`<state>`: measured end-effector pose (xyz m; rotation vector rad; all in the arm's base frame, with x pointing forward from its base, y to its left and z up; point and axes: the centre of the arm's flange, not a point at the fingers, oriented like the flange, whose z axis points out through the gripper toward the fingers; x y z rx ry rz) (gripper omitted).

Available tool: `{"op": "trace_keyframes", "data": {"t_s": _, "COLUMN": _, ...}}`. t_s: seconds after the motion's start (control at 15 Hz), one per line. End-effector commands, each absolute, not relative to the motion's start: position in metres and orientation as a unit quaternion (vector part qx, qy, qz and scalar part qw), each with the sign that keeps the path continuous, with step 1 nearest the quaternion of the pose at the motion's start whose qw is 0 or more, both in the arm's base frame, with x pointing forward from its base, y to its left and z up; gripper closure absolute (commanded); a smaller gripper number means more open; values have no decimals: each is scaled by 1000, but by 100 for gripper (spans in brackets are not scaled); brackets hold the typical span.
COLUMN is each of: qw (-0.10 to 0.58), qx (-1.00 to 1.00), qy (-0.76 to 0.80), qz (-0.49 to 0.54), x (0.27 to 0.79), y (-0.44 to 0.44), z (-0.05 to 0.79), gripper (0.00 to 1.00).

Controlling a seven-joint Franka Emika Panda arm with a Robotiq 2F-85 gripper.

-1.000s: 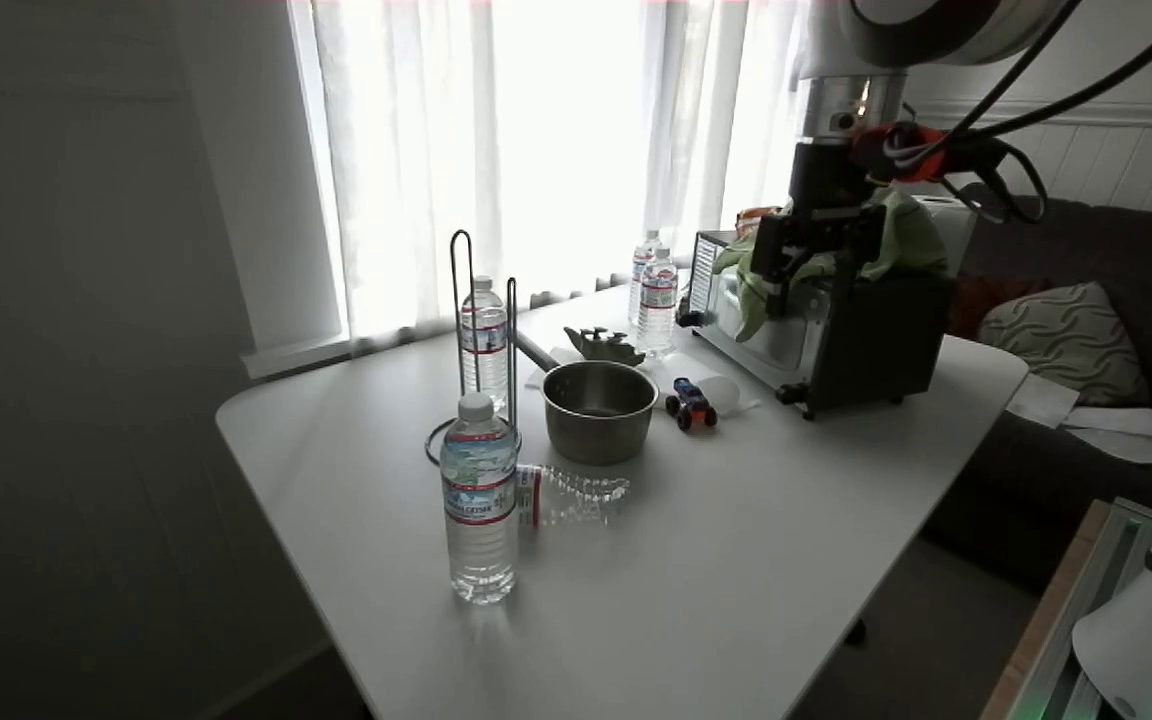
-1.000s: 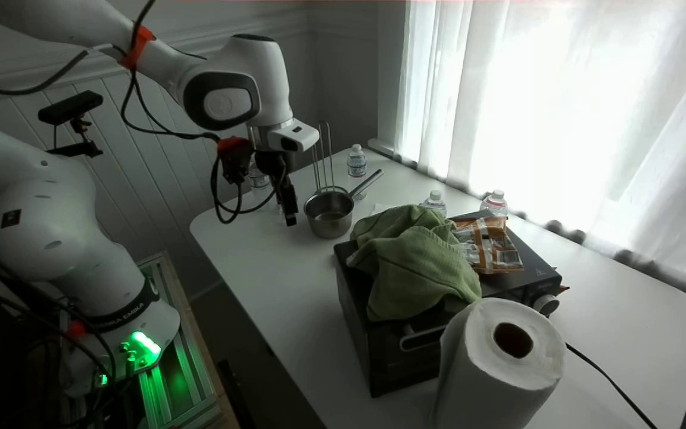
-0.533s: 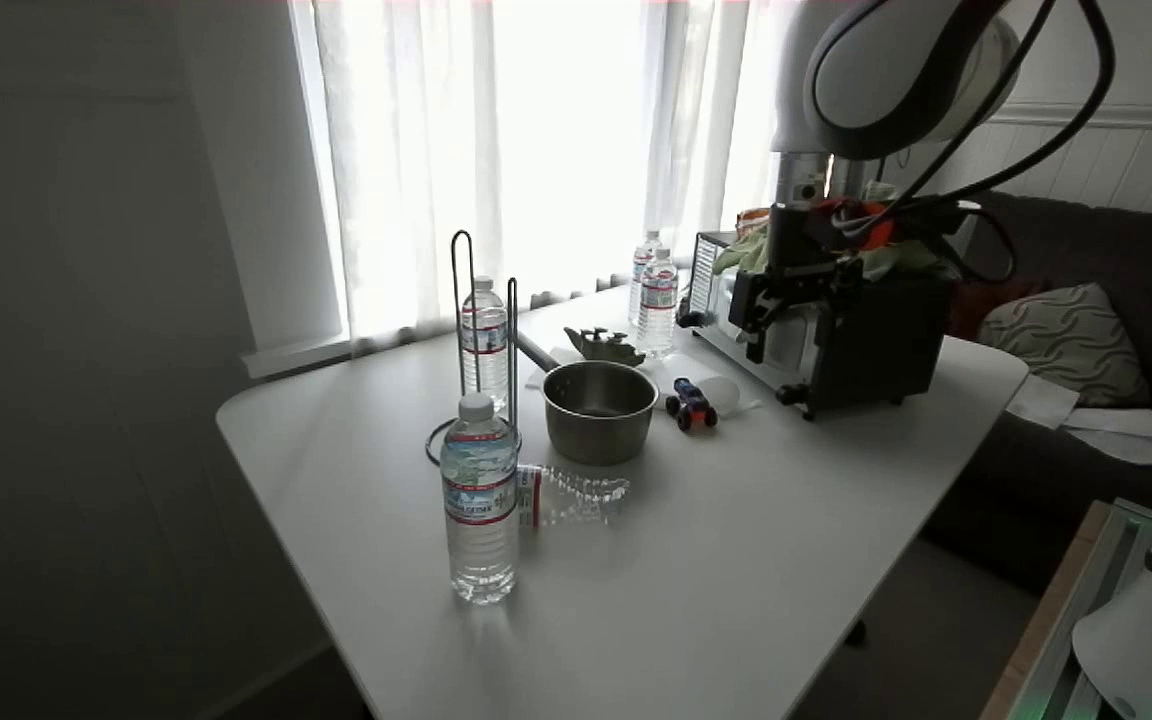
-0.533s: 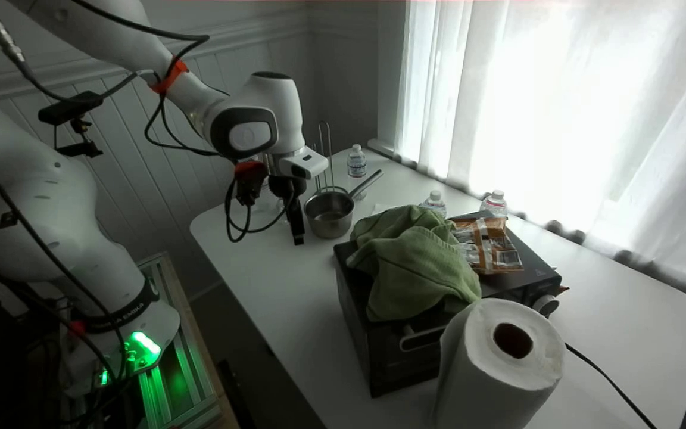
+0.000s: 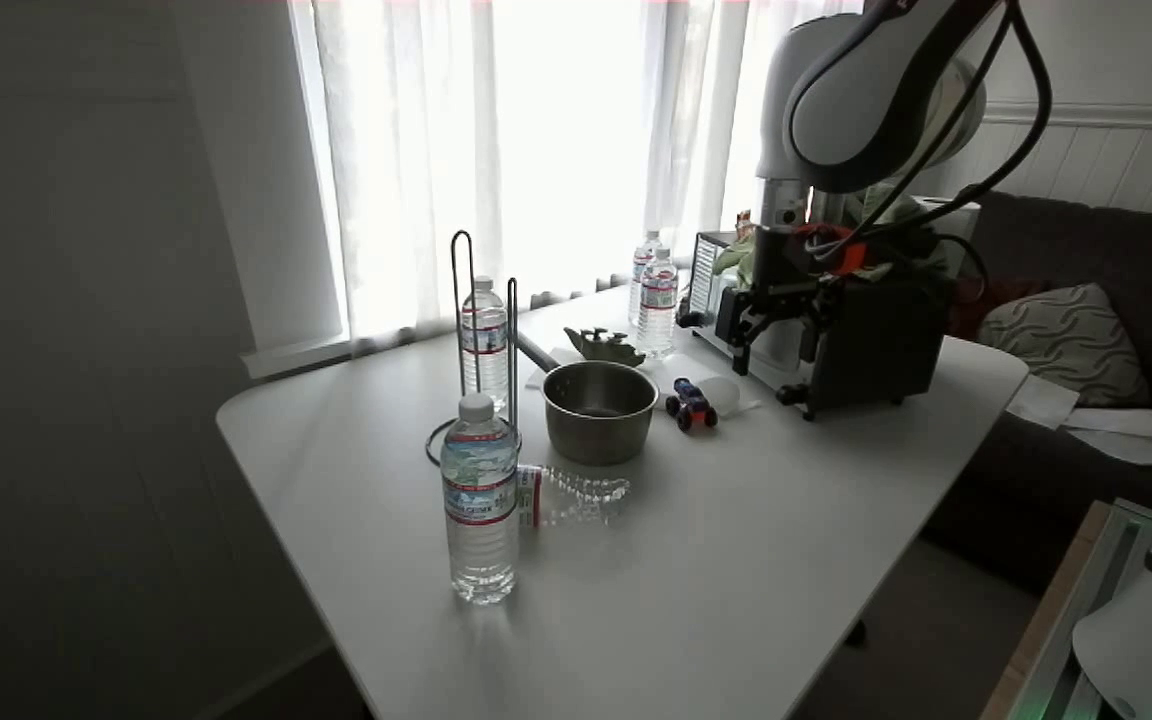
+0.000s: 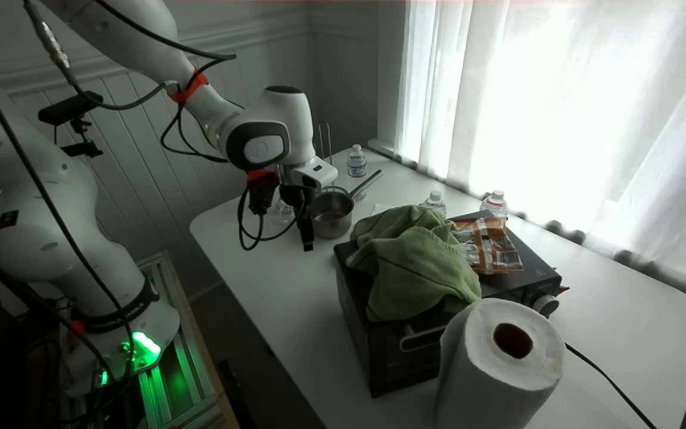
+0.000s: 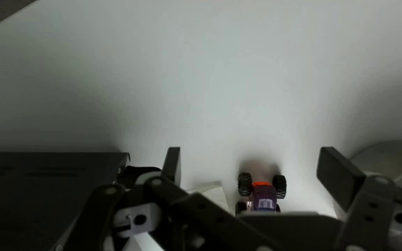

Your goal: Put the toy car in the pot

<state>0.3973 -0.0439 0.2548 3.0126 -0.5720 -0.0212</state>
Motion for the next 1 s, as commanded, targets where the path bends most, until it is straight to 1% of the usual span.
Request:
{"op": "trace_keyframes", "data": {"t_s": 0.0, "qw": 35, "qx": 977, "qy": -209, "qz": -5, "x": 407, "y": -44, "z": 249, "gripper": 0}}
{"op": "trace_keyframes", "data": {"t_s": 0.53, "qw": 35, "qx": 962, "qy": -270, "qz": 18, "x": 444, "y": -53, "z": 214, "gripper": 0}}
{"op": "trace_keyframes", "data": {"t_s": 0.93, "qw": 20, "qx": 959, "qy": -281, "qz": 31, "x": 462, "y": -64, "z": 193, "gripper": 0}}
